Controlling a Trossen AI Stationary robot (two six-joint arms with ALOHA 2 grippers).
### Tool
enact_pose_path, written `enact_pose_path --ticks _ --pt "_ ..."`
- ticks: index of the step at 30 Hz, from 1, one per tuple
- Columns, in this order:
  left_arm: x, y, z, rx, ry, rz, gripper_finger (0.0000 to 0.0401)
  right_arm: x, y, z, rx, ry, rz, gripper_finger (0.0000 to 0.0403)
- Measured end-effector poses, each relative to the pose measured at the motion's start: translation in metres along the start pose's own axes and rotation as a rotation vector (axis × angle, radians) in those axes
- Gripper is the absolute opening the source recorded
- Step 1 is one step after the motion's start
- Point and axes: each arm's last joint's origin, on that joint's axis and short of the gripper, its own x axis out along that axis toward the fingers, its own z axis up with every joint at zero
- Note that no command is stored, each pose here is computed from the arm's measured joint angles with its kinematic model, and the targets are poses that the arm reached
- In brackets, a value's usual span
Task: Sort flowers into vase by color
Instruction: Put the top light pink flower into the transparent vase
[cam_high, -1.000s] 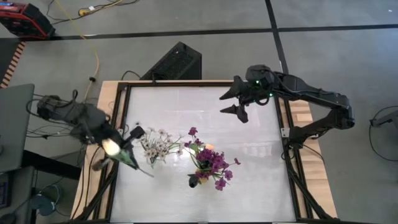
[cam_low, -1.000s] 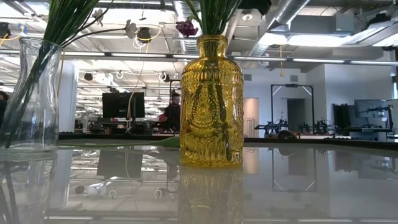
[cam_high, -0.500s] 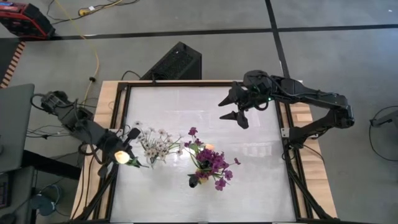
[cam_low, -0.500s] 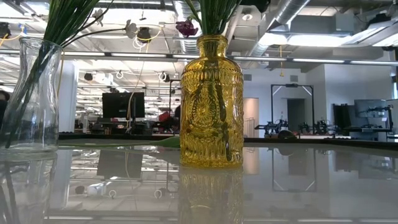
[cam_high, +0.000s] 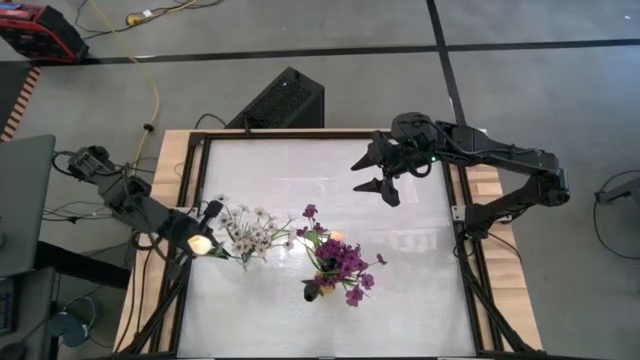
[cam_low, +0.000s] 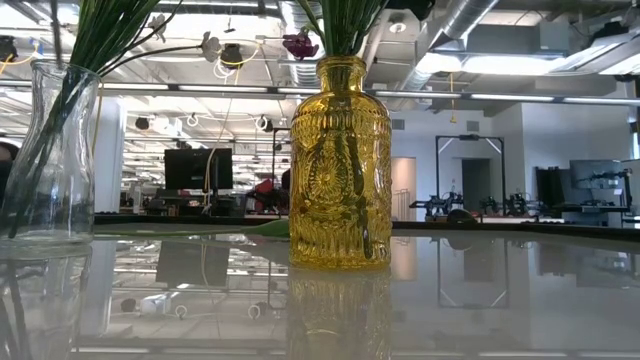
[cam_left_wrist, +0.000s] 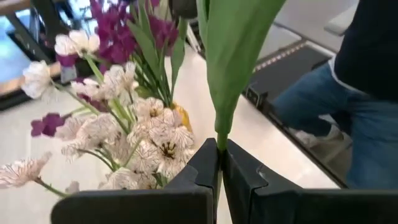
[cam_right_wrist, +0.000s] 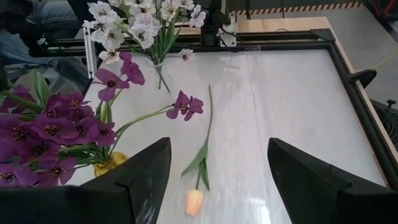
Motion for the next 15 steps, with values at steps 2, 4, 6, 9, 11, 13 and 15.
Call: enact_pose_path --ticks 2,4,6,9,11,13,15 --pt "-0.003 0.000 -0.004 0.005 -0.020 0.000 0.0000 0.000 0.000 0.000 0.002 -0.002 0.000 0.0292" --pt "-0.005 0.000 -0.008 -0.006 -0.024 0.000 0.0000 0.000 0.000 0.000 0.010 -0.002 0.000 0.0292" --pt "-0.007 0.000 -0.012 -0.021 -0.025 0.001 0.0000 0.000 0.000 0.000 0.012 -0.003 0.000 0.0292" --pt "-0.005 0.000 -0.021 -0.039 -0.015 0.025 0.0000 0.000 0.000 0.000 0.014 -0.003 0.000 0.0292" --pt "-0.001 0.000 -0.028 -0.060 -0.003 0.056 0.0000 0.000 0.000 0.000 0.015 -0.003 0.000 0.0292" --pt "0.003 0.000 -0.036 -0.094 0.021 0.089 0.0000 0.000 0.000 0.000 0.015 -0.003 0.000 0.0292" --pt "0.008 0.000 -0.042 -0.127 0.042 0.103 0.0000 0.000 0.000 0.000 0.015 -0.003 0.000 0.0292"
